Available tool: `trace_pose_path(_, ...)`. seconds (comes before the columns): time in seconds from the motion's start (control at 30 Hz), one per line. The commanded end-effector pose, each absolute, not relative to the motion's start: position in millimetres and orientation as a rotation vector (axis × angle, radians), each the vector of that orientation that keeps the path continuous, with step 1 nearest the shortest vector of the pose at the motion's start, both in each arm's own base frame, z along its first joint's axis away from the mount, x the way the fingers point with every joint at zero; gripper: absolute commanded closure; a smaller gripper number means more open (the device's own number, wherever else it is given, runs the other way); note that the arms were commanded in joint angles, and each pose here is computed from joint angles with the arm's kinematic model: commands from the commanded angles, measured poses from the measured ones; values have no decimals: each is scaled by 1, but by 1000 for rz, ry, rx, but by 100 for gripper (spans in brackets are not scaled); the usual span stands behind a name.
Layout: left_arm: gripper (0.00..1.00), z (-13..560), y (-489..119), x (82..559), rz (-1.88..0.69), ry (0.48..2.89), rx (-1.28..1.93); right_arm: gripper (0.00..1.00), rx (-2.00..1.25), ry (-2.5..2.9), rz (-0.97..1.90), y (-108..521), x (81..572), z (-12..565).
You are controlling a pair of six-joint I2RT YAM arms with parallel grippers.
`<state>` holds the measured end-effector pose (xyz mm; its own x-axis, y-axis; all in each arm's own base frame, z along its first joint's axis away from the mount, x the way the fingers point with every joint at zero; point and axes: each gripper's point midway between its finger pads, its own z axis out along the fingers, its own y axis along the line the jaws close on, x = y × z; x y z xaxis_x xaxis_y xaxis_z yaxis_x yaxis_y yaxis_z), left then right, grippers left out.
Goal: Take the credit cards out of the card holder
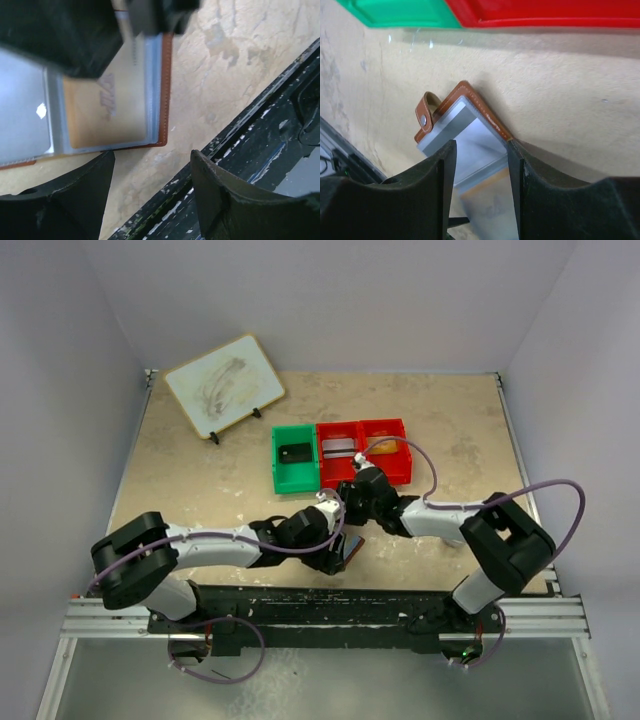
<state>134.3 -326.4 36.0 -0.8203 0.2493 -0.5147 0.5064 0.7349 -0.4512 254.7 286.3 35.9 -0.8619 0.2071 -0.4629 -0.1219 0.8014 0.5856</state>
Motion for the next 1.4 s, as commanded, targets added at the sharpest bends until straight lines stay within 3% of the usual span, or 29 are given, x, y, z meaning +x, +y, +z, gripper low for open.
trace_pose_path(0.0, 40, 61, -361, 144, -940, 2408, 546, 52, -159, 2452, 958, 307, 245, 43)
trace_pose_path(0.3, 38, 66, -387, 142, -984, 2392, 630, 49, -161, 2462, 865, 300, 252, 52)
trace_pose_path(0.67, 33, 100, -340, 137, -885, 2353, 601, 45, 31, 2406, 814, 277, 254, 76)
trace_pose_path(0.87, 46, 105, -280, 191, -731, 2301, 328, 50, 194, 2346, 931, 276, 248, 73)
trace_pose_path(1.07, 48, 105, -286, 208, -704, 2316, 363, 53, 195, 2297, 1152, 292, 232, 76)
trace_pose_path(1.37, 53, 99, -290, 225, -623, 2316, 343, 60, 281, 2330, 1169, 288, 222, 61)
